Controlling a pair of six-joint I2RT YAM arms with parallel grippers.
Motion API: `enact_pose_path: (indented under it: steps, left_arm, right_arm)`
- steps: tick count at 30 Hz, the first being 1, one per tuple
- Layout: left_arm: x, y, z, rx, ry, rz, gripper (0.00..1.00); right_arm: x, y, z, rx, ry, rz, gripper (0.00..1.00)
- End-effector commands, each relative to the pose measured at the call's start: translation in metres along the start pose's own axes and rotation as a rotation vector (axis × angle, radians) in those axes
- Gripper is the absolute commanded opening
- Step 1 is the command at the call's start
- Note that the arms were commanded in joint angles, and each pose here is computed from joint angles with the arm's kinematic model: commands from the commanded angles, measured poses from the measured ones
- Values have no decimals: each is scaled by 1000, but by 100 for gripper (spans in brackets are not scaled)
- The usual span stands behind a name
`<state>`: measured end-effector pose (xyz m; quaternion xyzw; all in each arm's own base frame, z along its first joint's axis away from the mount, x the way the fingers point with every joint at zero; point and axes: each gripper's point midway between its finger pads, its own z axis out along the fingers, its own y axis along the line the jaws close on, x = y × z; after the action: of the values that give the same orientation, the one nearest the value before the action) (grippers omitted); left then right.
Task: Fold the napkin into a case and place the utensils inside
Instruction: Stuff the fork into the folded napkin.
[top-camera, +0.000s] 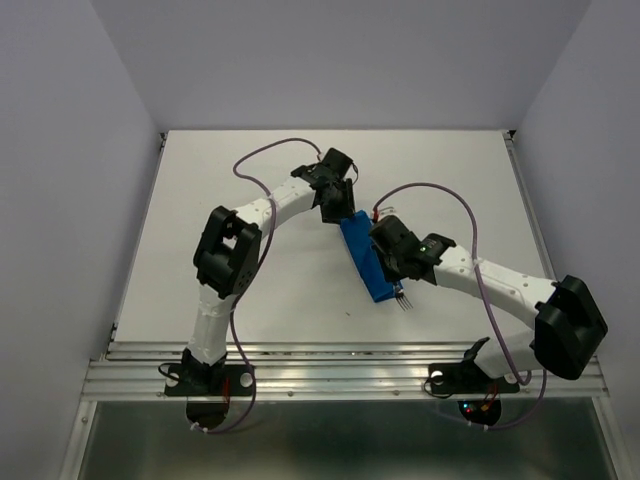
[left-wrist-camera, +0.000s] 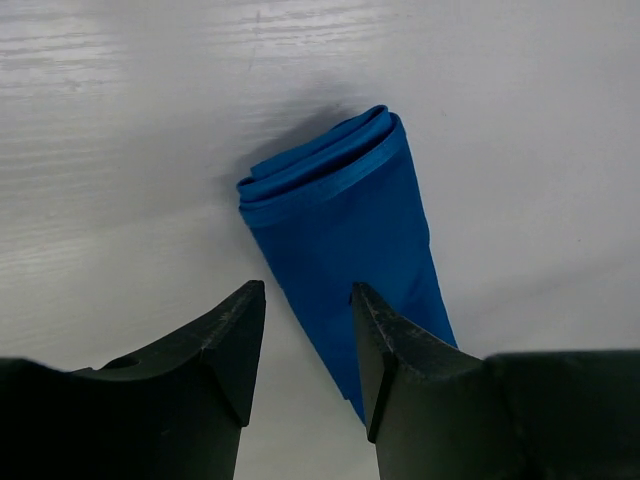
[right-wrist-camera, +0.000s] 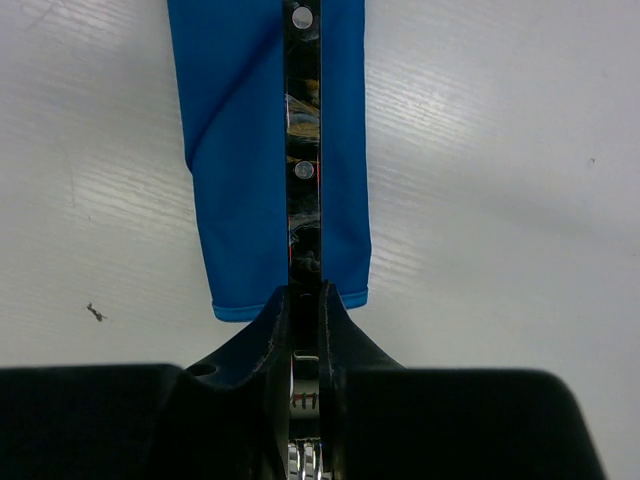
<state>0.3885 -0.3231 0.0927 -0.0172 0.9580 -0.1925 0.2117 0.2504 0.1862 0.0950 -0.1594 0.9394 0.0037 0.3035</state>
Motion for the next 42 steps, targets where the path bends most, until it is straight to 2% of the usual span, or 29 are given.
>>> enact_pose_path:
  steps: [1,12,23,31,37,42]
  left_arm:
    - [-1,-23,-1,51,25,38,50]
    - [18,-22,40,39,99,73,50]
    - [16,-27,31,50,82,101,50]
    - [-21,-39,-6,105,-21,105,51]
    - [-44,-13,14,67,-24,52,51]
    - [-54,-9,29,49,-27,47,50]
  right_arm:
    - [4,-10,-9,21,-12,38,1]
    - [26,-9,13,42,89,26,1]
    - [23,-7,27,42,103,23,1]
    - [18,-4,32,39,107,6,1]
    - [7,2,35,26,100,-3,1]
    - [-1,4,36,22,89,-13,1]
